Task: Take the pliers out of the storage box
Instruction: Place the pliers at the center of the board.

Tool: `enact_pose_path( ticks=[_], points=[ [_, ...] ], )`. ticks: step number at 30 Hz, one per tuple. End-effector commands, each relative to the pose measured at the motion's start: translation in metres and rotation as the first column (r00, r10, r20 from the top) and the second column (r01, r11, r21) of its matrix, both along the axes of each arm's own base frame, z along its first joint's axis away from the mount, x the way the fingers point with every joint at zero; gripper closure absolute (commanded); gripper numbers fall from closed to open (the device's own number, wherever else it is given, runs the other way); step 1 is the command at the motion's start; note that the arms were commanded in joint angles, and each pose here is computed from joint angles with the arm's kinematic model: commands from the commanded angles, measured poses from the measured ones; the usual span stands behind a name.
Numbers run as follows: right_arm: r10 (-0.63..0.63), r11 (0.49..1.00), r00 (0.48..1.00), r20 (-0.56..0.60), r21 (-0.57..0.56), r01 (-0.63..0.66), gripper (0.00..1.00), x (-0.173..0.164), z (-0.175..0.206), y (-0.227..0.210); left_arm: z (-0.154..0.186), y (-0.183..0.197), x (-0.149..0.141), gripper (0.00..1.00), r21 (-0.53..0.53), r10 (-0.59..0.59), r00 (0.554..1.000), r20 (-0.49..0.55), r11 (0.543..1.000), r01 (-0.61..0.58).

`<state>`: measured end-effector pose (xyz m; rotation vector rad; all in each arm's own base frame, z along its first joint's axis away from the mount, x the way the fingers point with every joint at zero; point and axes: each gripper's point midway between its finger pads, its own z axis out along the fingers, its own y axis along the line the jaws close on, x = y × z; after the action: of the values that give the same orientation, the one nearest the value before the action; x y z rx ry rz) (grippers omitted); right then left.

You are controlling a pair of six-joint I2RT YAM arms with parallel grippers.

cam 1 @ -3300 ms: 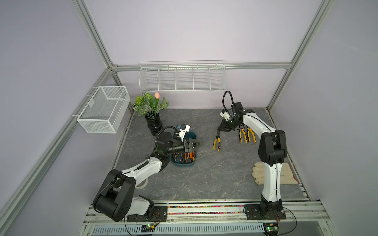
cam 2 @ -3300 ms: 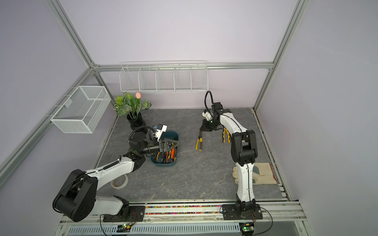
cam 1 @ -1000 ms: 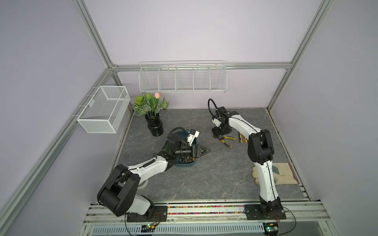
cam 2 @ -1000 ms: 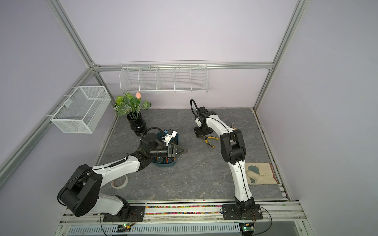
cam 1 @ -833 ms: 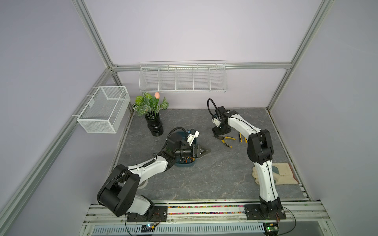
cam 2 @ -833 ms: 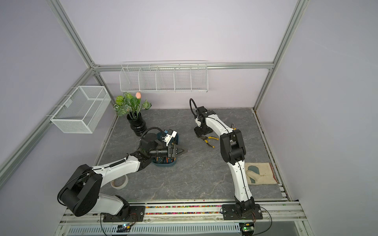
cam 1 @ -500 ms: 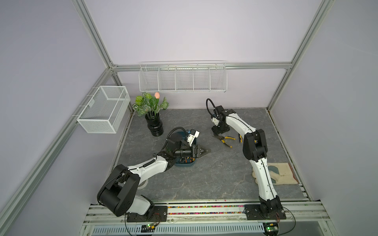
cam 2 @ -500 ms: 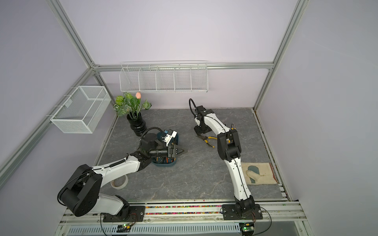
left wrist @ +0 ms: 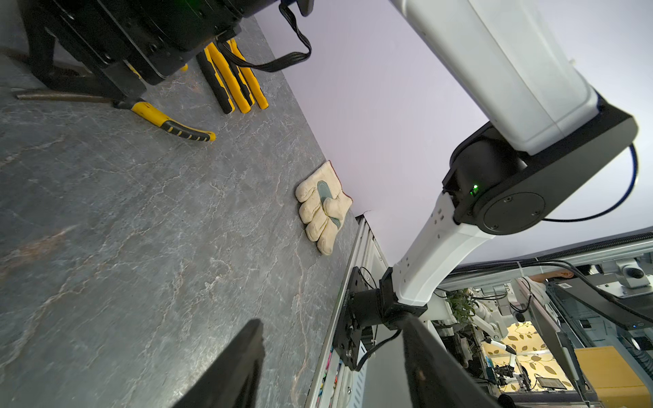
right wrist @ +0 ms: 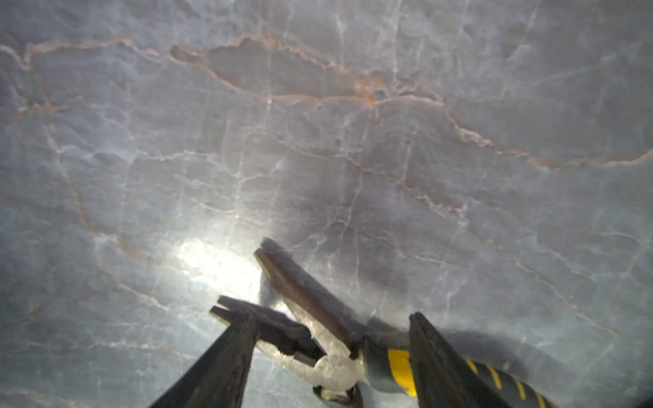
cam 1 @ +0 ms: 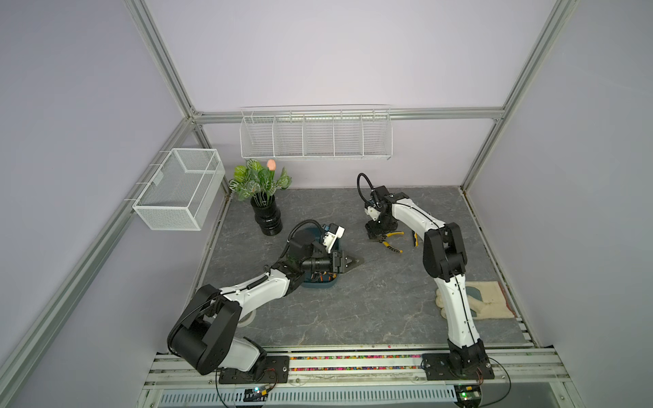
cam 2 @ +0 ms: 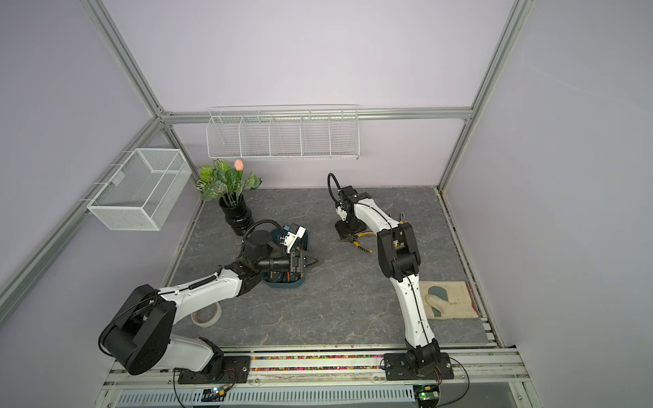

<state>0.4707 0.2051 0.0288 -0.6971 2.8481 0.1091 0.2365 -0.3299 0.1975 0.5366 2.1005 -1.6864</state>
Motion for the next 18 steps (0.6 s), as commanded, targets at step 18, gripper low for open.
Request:
enact_pose_path(
  ticks=[18],
  points=[
    [0.068, 0.989, 0.996, -0.059, 0.139, -0.059, 0.14, -0.031, 0.007, 0.018, 0.003, 0.003, -0.003, 0.36, -0.005, 0.001, 1.000, 0.028, 1.000, -0.001]
  ],
)
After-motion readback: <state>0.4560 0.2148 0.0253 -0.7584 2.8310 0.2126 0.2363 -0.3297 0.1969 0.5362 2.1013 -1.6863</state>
